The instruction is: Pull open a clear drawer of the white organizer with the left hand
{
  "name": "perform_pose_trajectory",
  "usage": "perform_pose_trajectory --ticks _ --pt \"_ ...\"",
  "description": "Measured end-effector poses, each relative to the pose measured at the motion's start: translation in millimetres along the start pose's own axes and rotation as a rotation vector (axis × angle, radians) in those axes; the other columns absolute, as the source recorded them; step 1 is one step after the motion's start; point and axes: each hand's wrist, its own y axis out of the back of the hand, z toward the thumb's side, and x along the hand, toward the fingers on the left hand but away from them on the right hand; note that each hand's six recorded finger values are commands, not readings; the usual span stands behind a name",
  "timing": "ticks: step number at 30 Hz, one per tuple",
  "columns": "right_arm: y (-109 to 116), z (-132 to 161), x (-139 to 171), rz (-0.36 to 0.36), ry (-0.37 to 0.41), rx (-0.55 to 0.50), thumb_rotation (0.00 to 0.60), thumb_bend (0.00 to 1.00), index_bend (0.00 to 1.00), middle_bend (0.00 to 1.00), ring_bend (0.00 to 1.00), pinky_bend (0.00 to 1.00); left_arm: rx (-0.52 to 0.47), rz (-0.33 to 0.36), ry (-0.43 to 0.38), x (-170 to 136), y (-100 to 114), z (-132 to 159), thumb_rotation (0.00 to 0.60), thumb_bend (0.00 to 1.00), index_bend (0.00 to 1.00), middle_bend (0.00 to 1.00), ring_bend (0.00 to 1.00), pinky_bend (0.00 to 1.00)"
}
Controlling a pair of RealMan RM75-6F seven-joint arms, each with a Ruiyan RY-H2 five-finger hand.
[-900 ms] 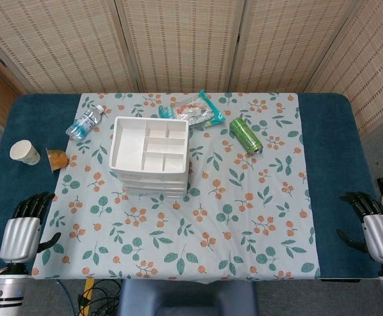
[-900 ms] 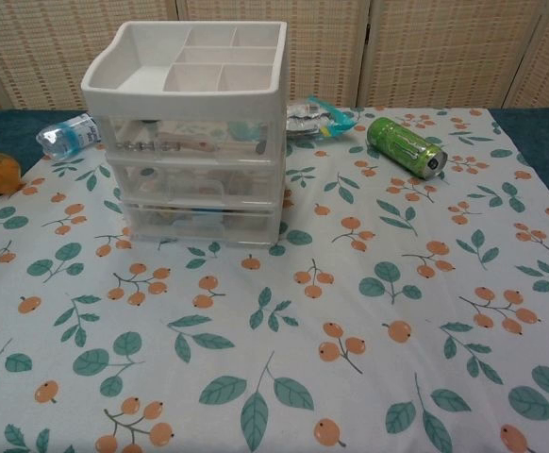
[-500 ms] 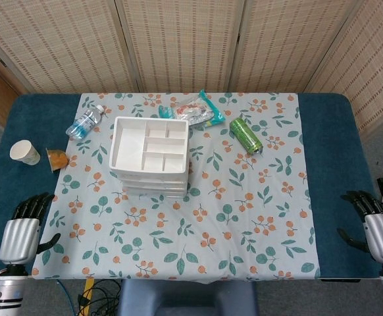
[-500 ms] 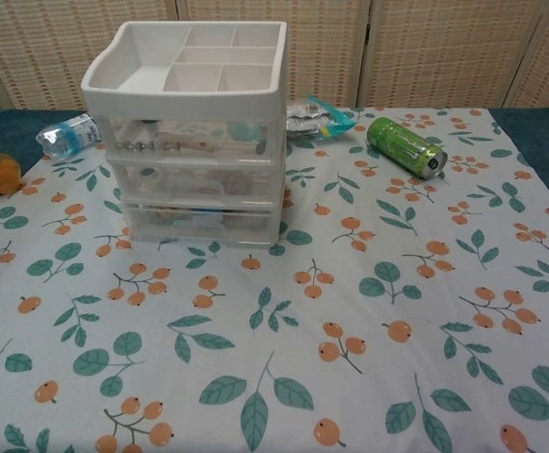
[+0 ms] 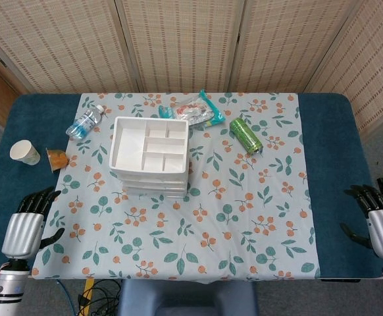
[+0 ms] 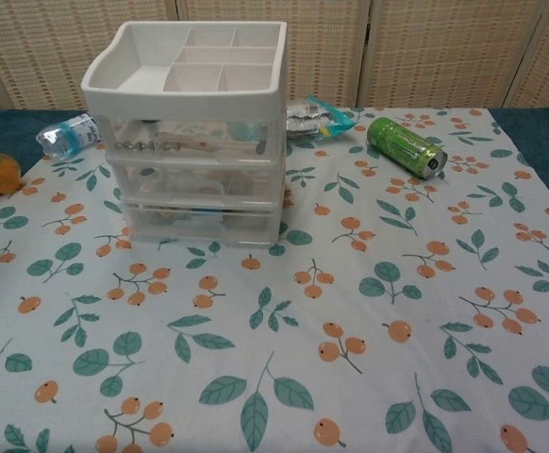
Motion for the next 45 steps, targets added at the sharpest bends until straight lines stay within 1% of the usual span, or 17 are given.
perform_pose_trajectory --ticks 5,6,7,8,10,12,15,19,21,23,25,30,32,33,37,40,45 --pt "0.0 1.0 -3.9 0.004 0.000 0.002 0.600 0.23 0.22 0.19 0.17 0.21 -0.071 0.013 -0.060 6.7 -1.0 9.0 0.600 0.17 0.27 0.33 0.40 0.61" --pt "-0.2 1.0 -5.4 0.006 0.000 0.003 0.600 0.23 0.22 0.19 0.17 0.21 -0.086 0.014 -0.075 8.1 -1.5 10.8 0.600 0.17 0.29 0.36 0.43 0.66" --pt "-0.3 1.1 -6.6 0.007 0.000 0.004 0.600 0.23 0.22 0.19 0.17 0.21 -0.102 0.014 -0.098 10.2 -2.4 13.5 0.600 0.17 0.31 0.43 0.50 0.74" --pt "-0.5 1.4 -7.7 0.008 0.002 0.004 0.600 0.23 0.22 0.19 0.18 0.21 -0.112 0.014 -0.119 11.9 -3.2 15.6 0.600 0.17 0.33 0.50 0.57 0.79" --pt "-1.3 2.5 -10.4 0.010 0.006 0.005 0.600 0.23 0.22 0.19 0.18 0.21 -0.123 0.009 -0.169 16.0 -6.1 20.7 0.600 0.17 0.36 0.61 0.67 0.87" --pt "-2.1 3.9 -13.3 0.012 0.012 0.005 0.600 0.23 0.22 0.19 0.18 0.21 -0.137 -0.003 -0.203 18.9 -9.6 24.5 0.600 0.18 0.37 0.67 0.73 0.92" --pt "-2.0 6.0 -17.3 0.010 0.020 0.009 0.600 0.23 0.22 0.19 0.18 0.21 -0.185 -0.037 -0.240 22.9 -16.4 30.3 0.600 0.25 0.37 0.76 0.81 0.99" --pt "1.1 7.5 -21.2 0.003 0.025 0.020 0.600 0.23 0.22 0.19 0.20 0.21 -0.286 -0.109 -0.296 27.9 -27.1 39.8 0.600 0.33 0.38 0.86 0.91 1.00" --pt "4.3 8.2 -23.1 -0.006 0.027 0.029 0.600 0.23 0.22 0.19 0.20 0.21 -0.333 -0.150 -0.321 31.2 -33.0 44.0 0.600 0.34 0.37 0.88 0.94 1.00" --pt "6.9 8.8 -24.6 -0.013 0.027 0.033 0.600 0.23 0.22 0.19 0.20 0.21 -0.366 -0.202 -0.346 36.5 -40.9 48.7 0.600 0.34 0.34 0.89 0.95 1.00" --pt "8.5 9.7 -25.9 -0.017 0.028 0.038 0.600 0.23 0.22 0.19 0.20 0.21 -0.370 -0.234 -0.362 40.6 -46.3 52.6 0.600 0.34 0.30 0.90 0.96 1.00" --pt "8.7 11.5 -28.1 -0.014 0.027 0.041 0.600 0.24 0.22 0.19 0.21 0.21 -0.313 -0.273 -0.393 49.8 -56.9 65.0 0.600 0.34 0.20 0.90 0.97 1.00" --pt "9.0 11.9 -28.4 -0.015 0.028 0.042 0.600 0.24 0.22 0.19 0.21 0.21 -0.325 -0.295 -0.397 53.2 -61.0 70.0 0.600 0.34 0.15 0.90 0.97 1.00" --pt "9.5 12.1 -28.4 -0.017 0.027 0.043 0.600 0.24 0.22 0.19 0.21 0.21 -0.343 -0.310 -0.397 54.8 -63.3 72.4 0.600 0.34 0.13 0.90 0.98 1.00" --pt "11.4 10.6 -26.9 -0.024 0.019 0.046 0.600 0.24 0.22 0.19 0.21 0.21 -0.472 -0.394 -0.394 62.4 -74.2 86.1 0.600 0.34 0.07 0.90 0.98 1.00" --pt "8.9 9.4 -25.5 -0.016 0.012 0.043 0.600 0.24 0.22 0.19 0.21 0.22 -0.563 -0.451 -0.394 67.7 -81.4 98.5 0.600 0.34 0.04 0.90 0.98 1.00" --pt "3.4 10.1 -23.1 -0.005 0.013 0.032 0.600 0.24 0.22 0.19 0.21 0.21 -0.663 -0.527 -0.399 75.2 -92.0 121.4 0.600 0.34 0.00 0.90 0.99 1.00"
